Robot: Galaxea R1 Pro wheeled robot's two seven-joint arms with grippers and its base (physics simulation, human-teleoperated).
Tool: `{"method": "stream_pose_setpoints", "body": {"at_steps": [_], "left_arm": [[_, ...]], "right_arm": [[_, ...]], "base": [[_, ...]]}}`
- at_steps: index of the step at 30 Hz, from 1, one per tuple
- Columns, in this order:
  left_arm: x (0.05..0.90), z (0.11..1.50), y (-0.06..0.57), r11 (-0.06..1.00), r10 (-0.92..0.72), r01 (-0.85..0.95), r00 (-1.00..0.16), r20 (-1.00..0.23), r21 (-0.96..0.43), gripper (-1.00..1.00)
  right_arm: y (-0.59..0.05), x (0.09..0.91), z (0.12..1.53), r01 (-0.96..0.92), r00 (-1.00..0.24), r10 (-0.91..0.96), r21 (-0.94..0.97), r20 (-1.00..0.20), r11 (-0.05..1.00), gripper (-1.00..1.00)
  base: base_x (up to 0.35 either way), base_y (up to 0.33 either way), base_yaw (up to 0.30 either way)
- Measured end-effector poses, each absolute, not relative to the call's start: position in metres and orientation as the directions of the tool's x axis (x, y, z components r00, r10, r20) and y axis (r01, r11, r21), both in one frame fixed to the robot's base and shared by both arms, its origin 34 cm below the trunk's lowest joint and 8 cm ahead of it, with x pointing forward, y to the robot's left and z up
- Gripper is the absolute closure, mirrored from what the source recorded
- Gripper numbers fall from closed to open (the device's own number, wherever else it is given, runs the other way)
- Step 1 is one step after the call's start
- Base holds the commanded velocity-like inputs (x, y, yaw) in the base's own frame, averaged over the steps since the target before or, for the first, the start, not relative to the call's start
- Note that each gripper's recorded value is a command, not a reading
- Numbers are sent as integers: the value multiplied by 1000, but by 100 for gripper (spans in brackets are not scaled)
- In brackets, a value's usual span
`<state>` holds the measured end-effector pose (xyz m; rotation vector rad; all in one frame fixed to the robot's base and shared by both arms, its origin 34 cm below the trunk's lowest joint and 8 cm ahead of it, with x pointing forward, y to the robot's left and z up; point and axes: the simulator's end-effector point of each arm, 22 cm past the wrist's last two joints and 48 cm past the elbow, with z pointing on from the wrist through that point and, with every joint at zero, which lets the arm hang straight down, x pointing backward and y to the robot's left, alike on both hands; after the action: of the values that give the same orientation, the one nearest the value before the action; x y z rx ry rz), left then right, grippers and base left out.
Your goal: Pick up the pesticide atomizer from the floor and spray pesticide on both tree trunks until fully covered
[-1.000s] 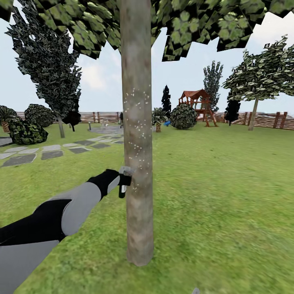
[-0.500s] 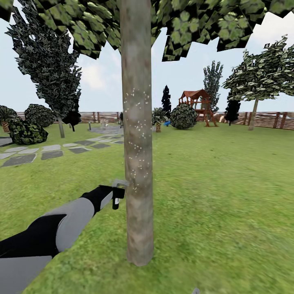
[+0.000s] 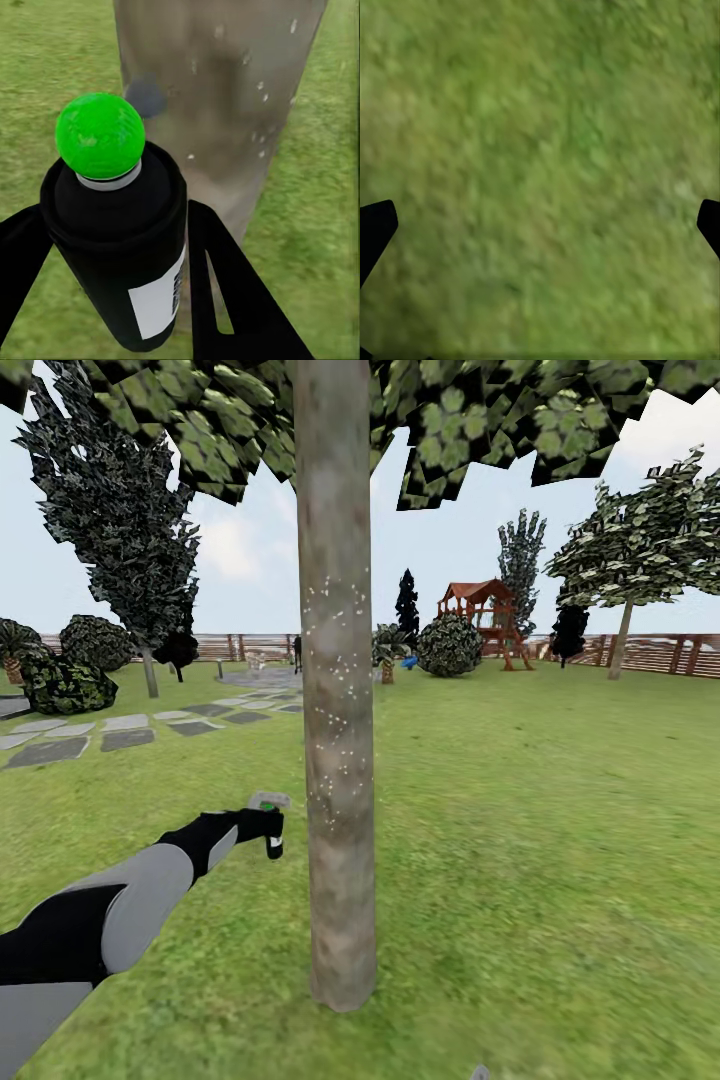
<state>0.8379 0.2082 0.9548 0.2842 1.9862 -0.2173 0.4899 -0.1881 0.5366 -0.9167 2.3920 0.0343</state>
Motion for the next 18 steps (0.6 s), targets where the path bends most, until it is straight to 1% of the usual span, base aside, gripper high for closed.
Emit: {"method": "stream_pose_setpoints", "body": {"at_steps": [4,5,7,8,13,18], "left_arm": [[850,995,212,955,101,296,-330,-939,-1,100],[856,1020,217,959,104,285,-302,-948,14,100],[864,1085,226,965,102,260,-203,-974,47,100],[864,1094,228,965,105,255,-193,-976,53,100],[857,1138,242,977,88,211,-210,-974,43,100],[849,1145,248,981,72,190,-261,-963,22,100]], "right_arm": [[-188,490,537,-621,-602,-606,-173,-520,765,-100],[-189,490,537,-620,-602,-606,-174,-520,765,-100],[-189,490,537,-620,-602,-606,-174,-520,765,-100],[-189,490,537,-620,-602,-606,-174,-520,765,-100],[-189,490,537,-620,-602,-606,-174,-520,765,-100],[-189,490,536,-621,-602,-607,-174,-519,765,-100]], "base": [[0,0,0],[0,0,0],[0,0,0],[0,0,0],[0,0,0],[0,0,0]]}}
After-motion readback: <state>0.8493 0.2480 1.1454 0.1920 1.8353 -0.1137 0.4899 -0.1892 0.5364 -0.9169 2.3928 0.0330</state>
